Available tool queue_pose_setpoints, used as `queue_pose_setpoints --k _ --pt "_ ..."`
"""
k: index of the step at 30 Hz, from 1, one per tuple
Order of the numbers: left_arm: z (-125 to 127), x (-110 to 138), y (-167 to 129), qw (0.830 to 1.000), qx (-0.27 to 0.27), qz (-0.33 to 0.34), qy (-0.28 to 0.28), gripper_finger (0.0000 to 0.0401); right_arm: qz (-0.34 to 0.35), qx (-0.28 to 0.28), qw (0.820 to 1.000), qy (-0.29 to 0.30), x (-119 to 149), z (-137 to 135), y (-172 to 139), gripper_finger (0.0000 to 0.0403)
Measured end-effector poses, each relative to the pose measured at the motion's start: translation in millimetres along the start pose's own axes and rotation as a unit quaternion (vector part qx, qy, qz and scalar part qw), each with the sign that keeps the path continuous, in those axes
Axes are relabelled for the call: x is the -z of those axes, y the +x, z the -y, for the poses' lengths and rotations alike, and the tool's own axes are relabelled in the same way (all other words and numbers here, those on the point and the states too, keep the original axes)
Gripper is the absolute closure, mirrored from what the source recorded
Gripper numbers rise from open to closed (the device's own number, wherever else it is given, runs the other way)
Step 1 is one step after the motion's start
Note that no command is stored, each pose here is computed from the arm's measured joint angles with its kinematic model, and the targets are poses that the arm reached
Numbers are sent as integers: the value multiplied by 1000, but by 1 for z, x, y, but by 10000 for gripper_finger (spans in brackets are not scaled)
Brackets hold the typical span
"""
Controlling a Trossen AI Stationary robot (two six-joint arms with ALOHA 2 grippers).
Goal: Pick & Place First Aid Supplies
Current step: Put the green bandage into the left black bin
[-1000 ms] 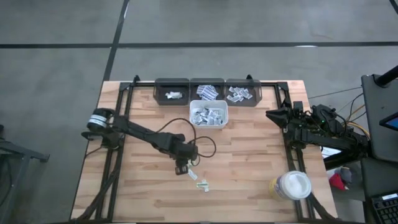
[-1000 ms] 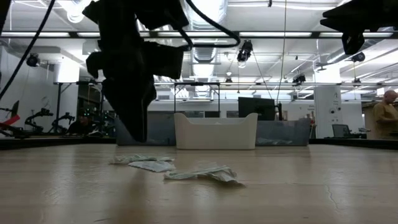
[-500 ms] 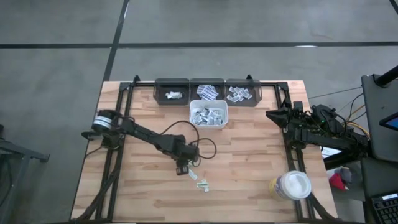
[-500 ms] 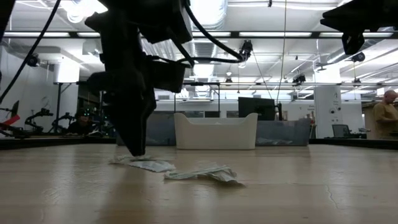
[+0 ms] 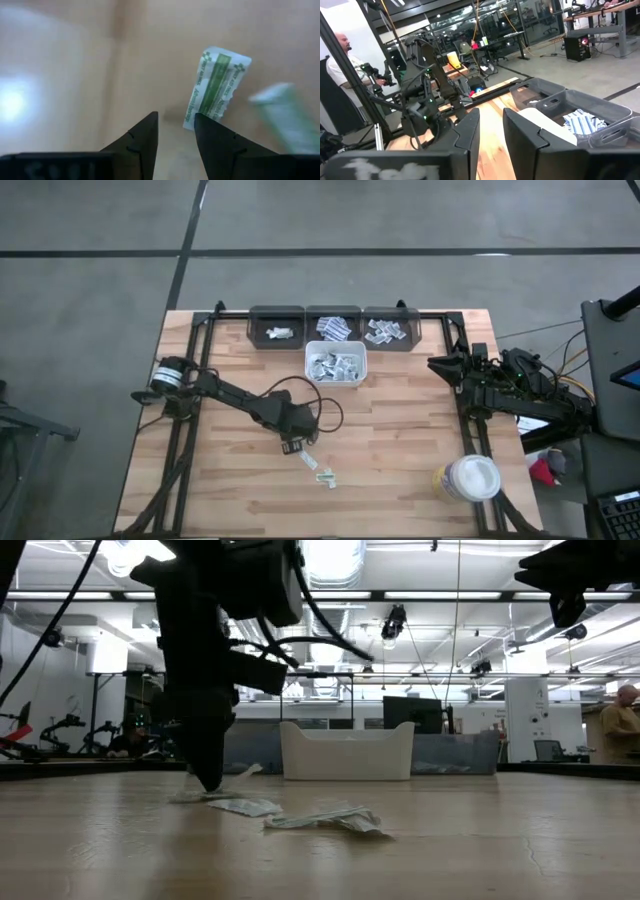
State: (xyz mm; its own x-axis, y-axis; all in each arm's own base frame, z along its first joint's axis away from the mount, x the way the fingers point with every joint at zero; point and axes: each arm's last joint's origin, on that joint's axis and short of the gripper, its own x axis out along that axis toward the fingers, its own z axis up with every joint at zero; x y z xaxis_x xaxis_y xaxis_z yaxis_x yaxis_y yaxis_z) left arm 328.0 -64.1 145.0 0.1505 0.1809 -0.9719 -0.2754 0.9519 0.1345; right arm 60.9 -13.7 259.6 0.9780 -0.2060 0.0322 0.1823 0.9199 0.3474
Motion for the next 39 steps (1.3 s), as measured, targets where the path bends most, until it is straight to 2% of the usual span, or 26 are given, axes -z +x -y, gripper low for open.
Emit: queue_pose_setpoints --k 5,17,23,31,39 --pt "-10 8 -8 998 -58 -13 -2 263 0 0 1000 2 0 0 0 316" --pt "-18 5 -41 998 -32 46 -22 263 0 0 1000 2 0 0 0 336" --pt "-14 -2 -35 997 -19 70 11 263 0 0 1000 2 0 0 0 338" --pt "-12 -4 -18 998 -30 48 25 263 0 0 1000 2 0 0 0 324" --pt "-8 -3 -5 998 -12 30 53 263 0 0 1000 2 0 0 0 314"
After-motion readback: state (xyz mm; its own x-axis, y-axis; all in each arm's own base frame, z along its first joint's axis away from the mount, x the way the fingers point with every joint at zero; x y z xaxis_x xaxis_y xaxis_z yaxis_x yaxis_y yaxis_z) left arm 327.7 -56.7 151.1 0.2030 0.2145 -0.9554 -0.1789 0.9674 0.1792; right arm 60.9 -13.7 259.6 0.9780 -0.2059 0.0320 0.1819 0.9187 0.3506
